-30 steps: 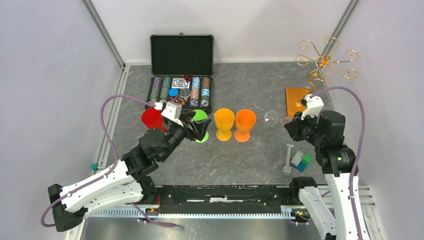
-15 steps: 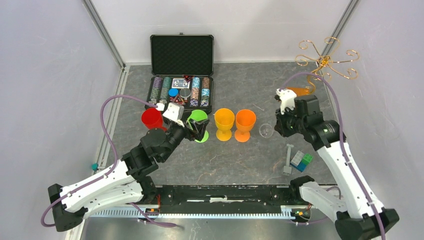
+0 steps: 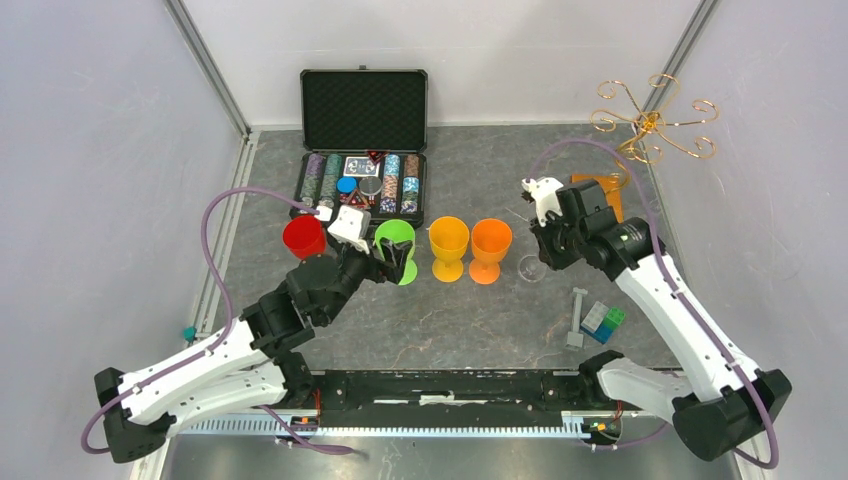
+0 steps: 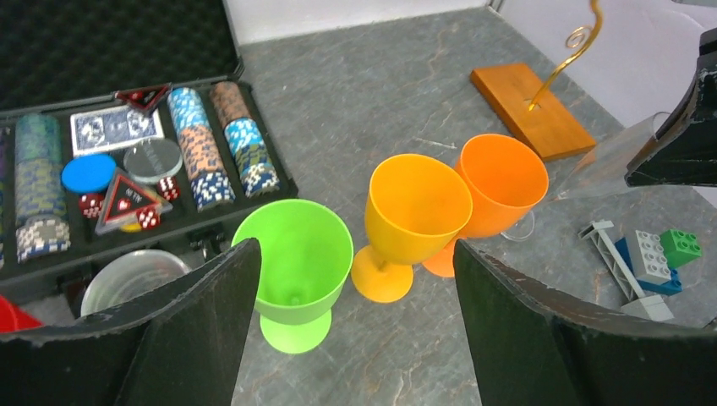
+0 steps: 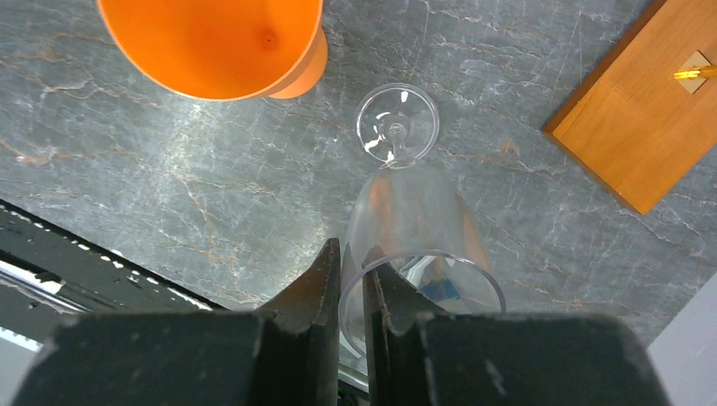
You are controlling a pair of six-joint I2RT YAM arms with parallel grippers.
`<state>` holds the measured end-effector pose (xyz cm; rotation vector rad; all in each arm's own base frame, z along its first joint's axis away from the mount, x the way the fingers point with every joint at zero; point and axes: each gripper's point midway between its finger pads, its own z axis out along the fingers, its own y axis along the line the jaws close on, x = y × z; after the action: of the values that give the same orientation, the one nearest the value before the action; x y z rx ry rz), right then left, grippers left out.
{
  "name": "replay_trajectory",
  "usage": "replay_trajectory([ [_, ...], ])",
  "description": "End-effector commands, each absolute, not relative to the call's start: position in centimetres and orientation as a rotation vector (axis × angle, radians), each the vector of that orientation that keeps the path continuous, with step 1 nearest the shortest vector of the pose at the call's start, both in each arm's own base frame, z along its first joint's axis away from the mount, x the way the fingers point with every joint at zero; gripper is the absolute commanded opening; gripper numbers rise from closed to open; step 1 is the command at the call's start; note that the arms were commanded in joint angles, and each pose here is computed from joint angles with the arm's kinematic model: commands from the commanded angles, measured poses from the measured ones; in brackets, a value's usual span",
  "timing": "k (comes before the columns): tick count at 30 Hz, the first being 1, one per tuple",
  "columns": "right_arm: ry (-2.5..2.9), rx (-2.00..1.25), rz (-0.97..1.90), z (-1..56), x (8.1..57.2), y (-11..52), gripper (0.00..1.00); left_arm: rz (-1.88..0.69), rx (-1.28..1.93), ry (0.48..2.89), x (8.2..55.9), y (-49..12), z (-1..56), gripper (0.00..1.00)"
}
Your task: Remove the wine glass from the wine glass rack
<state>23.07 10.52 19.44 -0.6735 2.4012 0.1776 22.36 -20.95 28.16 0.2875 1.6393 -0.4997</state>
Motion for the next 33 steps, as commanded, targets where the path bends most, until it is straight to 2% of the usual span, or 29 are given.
replay_trajectory([
  [1, 2.356, -0.664, 0.097, 20.9, 24.9, 10.3, 0.0, -0.492, 0.126, 1.707, 22.4, -19.2, 29.8, 0.88],
  [3, 2.354, -0.66, 0.091, 20.9, 25.4, 10.4, 0.02, -0.479, 0.075, 1.749, 22.2, -18.4, 29.9, 0.87],
  [9, 2.353, -0.681, 0.112, 20.4, 26.3, 11.2, 0.22, -0.49, 0.096, 1.817, 20.6, -17.2, 31.1, 0.89],
  [14, 2.326, -0.687, 0.115, 21.1, 26.9, 11.5, 0.36, -0.48, 0.075, 1.823, 19.6, -15.1, 31.9, 0.95],
  [18, 2.255, -0.666, 0.118, 23.8, 27.8, 11.8, 0.46, -0.463, 0.029, 1.826, 18.8, -13.1, 33.0, 1.0],
  [28, 2.046, -0.517, 0.044, 31.8, 28.7, 10.2, 0.56, -0.357, -0.087, 1.908, 16.5, -7.4, 33.5, 1.0],
  [33, 1.703, -0.197, -0.004, 38.0, 26.4, 5.9, 0.62, -0.374, -0.147, 1.93, 14.9, -5.0, 32.9, 1.0],
])
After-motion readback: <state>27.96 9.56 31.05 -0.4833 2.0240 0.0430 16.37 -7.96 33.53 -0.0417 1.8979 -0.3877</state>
